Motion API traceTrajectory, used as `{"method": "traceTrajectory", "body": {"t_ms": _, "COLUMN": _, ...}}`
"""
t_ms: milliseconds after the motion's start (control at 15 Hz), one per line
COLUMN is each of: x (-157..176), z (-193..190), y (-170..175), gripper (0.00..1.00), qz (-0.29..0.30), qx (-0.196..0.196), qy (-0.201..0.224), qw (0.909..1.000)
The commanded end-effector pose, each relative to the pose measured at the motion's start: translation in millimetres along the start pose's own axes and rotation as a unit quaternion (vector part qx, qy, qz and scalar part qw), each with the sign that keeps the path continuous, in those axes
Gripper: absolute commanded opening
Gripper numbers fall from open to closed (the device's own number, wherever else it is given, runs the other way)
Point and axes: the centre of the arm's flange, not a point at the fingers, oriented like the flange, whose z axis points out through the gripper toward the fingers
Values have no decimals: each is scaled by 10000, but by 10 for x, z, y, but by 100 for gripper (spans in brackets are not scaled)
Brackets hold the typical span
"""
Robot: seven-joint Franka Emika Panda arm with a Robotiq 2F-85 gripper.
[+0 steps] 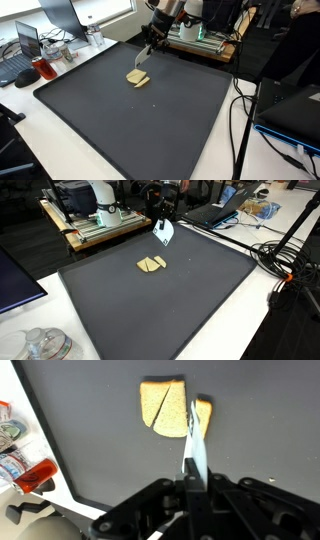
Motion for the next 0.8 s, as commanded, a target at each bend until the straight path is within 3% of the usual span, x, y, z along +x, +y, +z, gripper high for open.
{"method": "traceTrajectory", "body": {"t_ms": 0, "x": 28, "z": 126, "y": -152, "gripper": 1, "qz": 191, "qx": -252, "qy": 42, "qw": 9995}}
{"method": "traceTrajectory", "body": {"t_ms": 333, "x": 26, "z": 370, "y": -284, "gripper": 1, "qz": 391, "qx": -482, "qy": -24, "qw": 9981}}
{"method": "traceTrajectory", "body": {"t_ms": 733, "x": 60, "z": 447, "y": -469, "gripper": 1, "qz": 525, "qx": -1052, "qy": 285, "qw": 9927}}
